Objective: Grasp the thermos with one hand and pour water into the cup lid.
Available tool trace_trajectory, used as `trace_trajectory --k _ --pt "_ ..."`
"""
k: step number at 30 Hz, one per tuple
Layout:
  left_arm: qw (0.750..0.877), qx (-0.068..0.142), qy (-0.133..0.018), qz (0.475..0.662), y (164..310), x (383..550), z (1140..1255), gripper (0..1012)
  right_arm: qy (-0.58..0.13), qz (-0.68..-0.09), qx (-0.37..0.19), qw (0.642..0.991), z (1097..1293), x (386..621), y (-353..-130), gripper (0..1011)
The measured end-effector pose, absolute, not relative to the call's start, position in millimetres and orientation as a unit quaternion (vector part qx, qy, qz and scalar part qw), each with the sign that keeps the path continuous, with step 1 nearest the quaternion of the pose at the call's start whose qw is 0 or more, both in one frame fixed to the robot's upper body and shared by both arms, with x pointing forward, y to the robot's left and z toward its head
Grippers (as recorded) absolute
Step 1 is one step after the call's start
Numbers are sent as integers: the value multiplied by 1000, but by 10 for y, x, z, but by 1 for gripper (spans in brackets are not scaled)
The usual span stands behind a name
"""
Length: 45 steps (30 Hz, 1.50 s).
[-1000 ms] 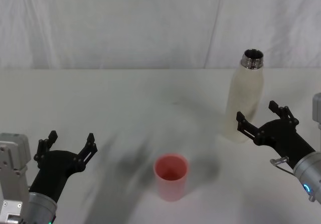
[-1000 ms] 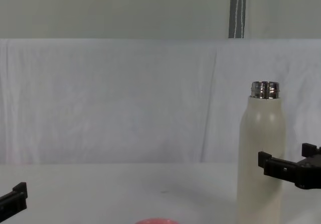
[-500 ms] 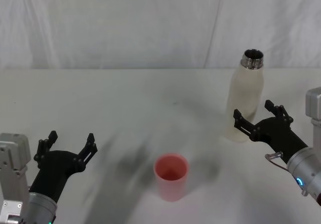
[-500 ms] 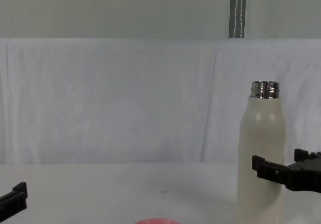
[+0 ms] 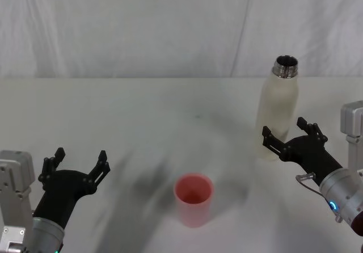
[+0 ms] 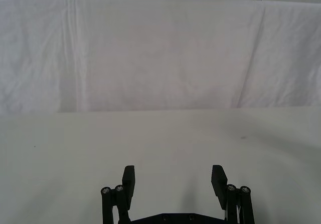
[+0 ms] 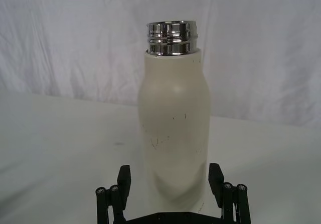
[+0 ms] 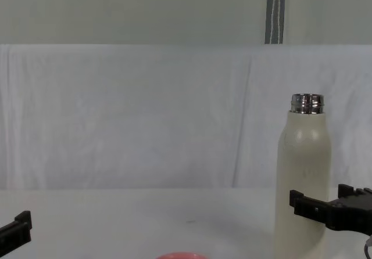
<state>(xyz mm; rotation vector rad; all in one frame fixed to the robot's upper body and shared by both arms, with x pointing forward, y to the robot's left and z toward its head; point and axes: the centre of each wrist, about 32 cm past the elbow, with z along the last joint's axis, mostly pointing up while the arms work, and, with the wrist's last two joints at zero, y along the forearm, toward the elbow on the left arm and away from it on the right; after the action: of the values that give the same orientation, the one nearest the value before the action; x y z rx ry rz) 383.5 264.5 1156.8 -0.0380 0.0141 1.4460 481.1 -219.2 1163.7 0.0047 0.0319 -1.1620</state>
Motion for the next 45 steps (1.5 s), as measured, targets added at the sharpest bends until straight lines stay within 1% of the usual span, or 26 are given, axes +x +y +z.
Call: trace_trajectory --k 9,32,45 --pt "750 -17 6 662 2645 3835 11568 1001 22 -553 3 833 11600 4830 -2180 1000" --pt "750 -17 6 662 2645 3835 11568 1001 22 -554 3 832 11596 4900 -2170 1000" --pt "750 -17 6 662 2645 3835 11568 1001 22 -549 2 835 11587 4982 -2137 1000"
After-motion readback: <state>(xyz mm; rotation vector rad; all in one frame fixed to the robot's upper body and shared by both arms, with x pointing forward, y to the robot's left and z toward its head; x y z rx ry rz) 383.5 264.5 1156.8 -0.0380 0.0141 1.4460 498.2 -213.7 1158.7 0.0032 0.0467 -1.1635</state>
